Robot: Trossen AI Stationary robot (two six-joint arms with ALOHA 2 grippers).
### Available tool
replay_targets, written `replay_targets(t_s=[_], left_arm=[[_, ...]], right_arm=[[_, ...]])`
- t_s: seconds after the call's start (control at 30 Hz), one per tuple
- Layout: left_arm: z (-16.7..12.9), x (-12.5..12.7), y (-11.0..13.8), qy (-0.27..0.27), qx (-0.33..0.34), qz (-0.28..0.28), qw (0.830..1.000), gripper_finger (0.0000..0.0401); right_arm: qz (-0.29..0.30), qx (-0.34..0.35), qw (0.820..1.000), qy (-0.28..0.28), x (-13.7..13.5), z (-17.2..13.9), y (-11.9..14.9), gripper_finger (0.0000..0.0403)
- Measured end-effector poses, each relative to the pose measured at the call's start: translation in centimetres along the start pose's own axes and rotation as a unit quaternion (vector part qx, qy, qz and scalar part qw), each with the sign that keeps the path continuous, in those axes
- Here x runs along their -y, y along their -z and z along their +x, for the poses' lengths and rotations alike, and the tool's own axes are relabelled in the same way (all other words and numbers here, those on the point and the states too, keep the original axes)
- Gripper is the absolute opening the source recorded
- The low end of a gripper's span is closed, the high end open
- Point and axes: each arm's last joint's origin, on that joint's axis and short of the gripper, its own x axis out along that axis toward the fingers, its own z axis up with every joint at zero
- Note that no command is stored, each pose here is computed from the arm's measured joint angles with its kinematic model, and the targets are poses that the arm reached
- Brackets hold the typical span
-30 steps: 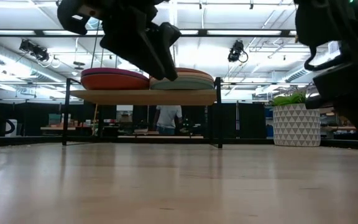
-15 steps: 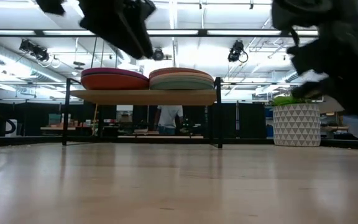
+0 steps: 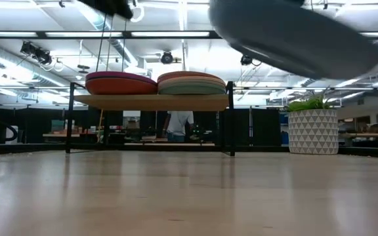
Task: Place and stack plates onto a shelf
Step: Stack the blue plate on the top of the pink plate
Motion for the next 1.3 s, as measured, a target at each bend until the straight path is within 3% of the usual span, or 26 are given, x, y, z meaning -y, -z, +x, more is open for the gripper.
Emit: replay_targets(t_s=[0.23, 0.47, 0.7, 0.93, 1.13, 1.3], left_arm=[[2.2, 1.7, 4.5, -0.038, 0.011, -0.03, 0.999, 0.015], [0.0, 0.9, 7.2, -0.064, 0.076, -0.091, 0.991, 0.015], [-1.8, 0.0, 9.7, -0.108, 0.132, -0.132, 0.976, 0.015], [-1.7, 0.2, 12.2, -0.127, 0.177, -0.177, 0.96, 0.015], [-2.1, 0.0, 12.2, -0.171, 0.174, -0.206, 0.948, 0.015], [-4.1, -1.1, 9.4, -0.239, 0.175, -0.162, 0.941, 0.015]], right_arm=[[0.058, 0.095, 0.993, 0.048, 4.0, -5.3, -3.1, 0.0016], [0.081, 0.165, 0.981, 0.057, 8.5, -7.8, -5.6, 0.0015], [0.052, 0.191, 0.979, 0.057, 11.5, -6.7, -9.9, 0.0015], [0.033, 0.227, 0.972, 0.054, 14.8, -5.6, -14.1, 0.0015], [0.03, 0.266, 0.963, 0.025, 17.9, -5.0, -15.8, 0.0016], [0.05, 0.27, 0.961, 0.031, 20.0, -5.7, -15.3, 0.0016]])
